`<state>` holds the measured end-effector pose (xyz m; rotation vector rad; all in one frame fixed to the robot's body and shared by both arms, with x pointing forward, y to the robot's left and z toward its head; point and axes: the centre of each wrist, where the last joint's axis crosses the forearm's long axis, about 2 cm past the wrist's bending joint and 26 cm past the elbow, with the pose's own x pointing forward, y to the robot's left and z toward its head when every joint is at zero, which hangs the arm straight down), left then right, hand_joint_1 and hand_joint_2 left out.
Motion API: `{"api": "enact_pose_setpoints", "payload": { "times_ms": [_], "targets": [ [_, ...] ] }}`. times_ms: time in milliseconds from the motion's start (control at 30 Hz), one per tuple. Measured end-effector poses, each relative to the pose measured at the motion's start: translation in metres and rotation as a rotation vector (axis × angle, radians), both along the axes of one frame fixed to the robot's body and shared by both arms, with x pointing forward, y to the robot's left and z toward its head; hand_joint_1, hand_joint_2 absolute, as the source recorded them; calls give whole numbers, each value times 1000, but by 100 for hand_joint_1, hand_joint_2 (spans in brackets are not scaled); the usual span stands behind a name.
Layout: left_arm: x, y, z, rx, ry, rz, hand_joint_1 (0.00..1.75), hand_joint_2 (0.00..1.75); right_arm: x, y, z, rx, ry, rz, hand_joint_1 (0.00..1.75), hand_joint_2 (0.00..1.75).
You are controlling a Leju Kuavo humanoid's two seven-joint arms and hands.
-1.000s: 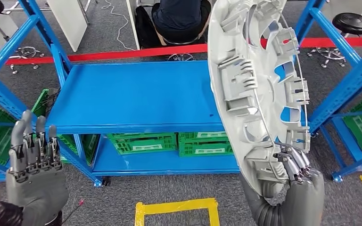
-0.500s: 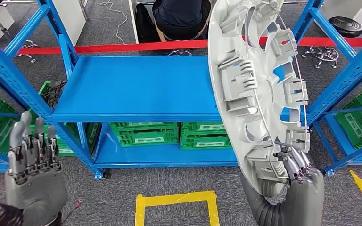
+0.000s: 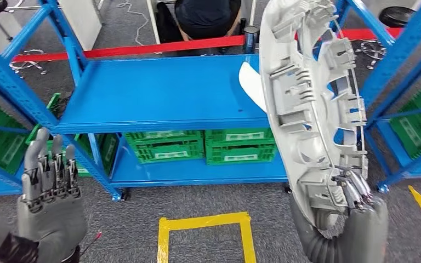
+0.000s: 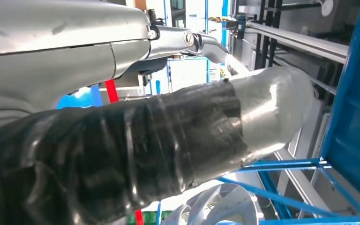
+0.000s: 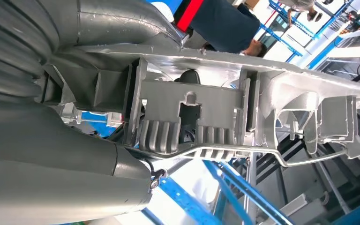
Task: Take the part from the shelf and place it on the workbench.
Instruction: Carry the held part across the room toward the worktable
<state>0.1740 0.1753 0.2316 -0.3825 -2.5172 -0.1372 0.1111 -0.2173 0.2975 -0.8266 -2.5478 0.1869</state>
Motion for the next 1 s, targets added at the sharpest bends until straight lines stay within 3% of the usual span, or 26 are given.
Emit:
{"api": "enact_pose_setpoints", "payload": {
  "times_ms": [1000],
  "targets": [
    [2,-5,4,4,18,-24,0,0,2,-5,3,-2,13,29,175,175]
  ]
}}
